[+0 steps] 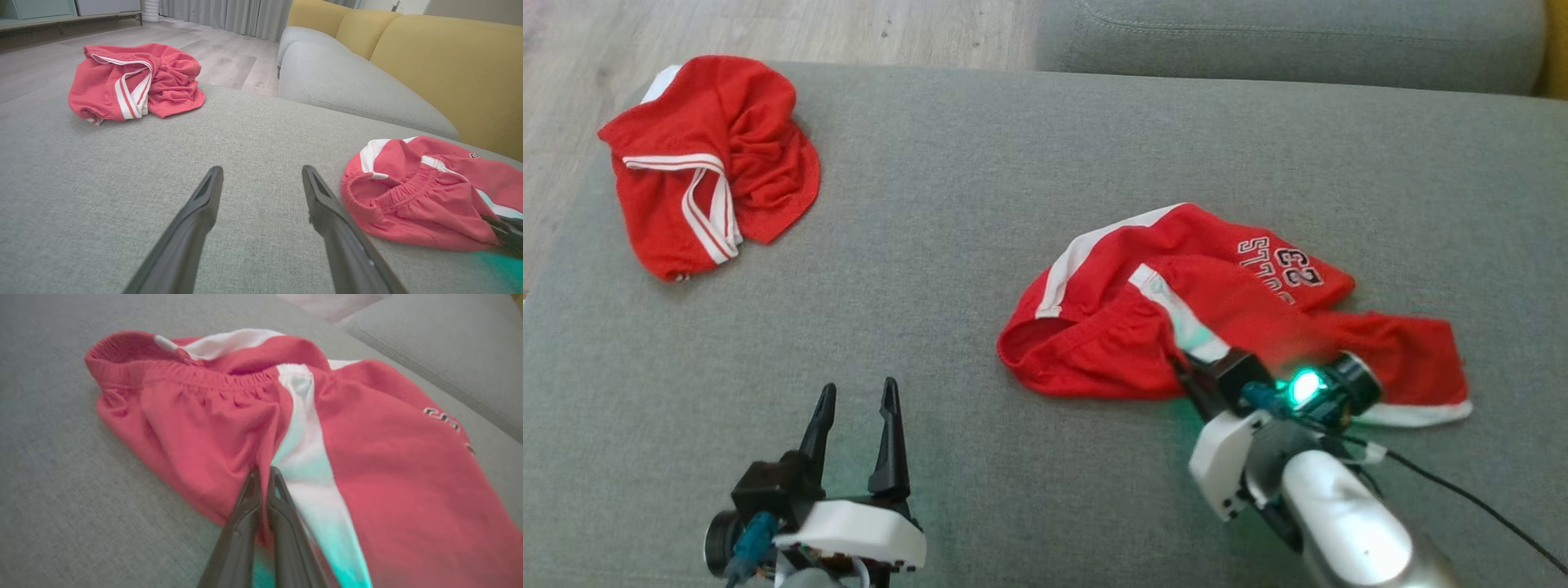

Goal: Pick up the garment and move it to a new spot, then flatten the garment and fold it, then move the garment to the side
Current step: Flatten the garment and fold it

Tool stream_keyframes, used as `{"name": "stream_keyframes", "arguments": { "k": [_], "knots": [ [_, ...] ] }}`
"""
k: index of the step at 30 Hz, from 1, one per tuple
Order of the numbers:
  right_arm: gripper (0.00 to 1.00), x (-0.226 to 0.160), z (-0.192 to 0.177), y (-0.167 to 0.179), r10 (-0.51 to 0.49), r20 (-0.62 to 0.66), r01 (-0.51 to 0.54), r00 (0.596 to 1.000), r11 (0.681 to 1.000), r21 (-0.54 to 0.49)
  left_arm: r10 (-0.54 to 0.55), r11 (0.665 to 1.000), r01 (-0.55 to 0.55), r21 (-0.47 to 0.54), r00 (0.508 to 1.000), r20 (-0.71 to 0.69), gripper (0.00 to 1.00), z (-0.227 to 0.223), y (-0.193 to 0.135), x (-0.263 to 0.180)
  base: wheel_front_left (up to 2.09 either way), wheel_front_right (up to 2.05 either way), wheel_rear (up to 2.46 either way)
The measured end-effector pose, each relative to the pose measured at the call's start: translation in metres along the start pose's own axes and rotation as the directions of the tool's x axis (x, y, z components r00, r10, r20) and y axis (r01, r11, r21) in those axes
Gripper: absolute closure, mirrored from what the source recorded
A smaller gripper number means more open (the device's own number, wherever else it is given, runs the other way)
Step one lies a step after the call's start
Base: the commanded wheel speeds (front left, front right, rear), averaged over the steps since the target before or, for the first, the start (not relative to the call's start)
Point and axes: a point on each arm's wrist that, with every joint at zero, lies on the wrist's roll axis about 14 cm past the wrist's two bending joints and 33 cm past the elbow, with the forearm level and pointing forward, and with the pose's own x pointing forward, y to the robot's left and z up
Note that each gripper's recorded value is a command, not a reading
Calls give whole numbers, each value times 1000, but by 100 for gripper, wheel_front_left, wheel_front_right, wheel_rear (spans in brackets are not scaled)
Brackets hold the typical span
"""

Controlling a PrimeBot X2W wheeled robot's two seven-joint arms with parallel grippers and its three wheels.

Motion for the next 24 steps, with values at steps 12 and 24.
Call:
{"name": "stream_keyframes", "arguments": {
  "k": [12, 24],
  "knots": [
    [100, -13, 10, 51, 132, 56, -131, 990, 991, -19, -20, 1000, 20, 6, 1000, -4, 0, 0, -6, 4, 0, 0, 0],
    [0, -38, 45, 7, -55, 239, 26, 969, 992, 122, -45, 999, 45, 15, 999, 21, 0, 8, -13, 3, 0, 0, 0]
  ]
}}
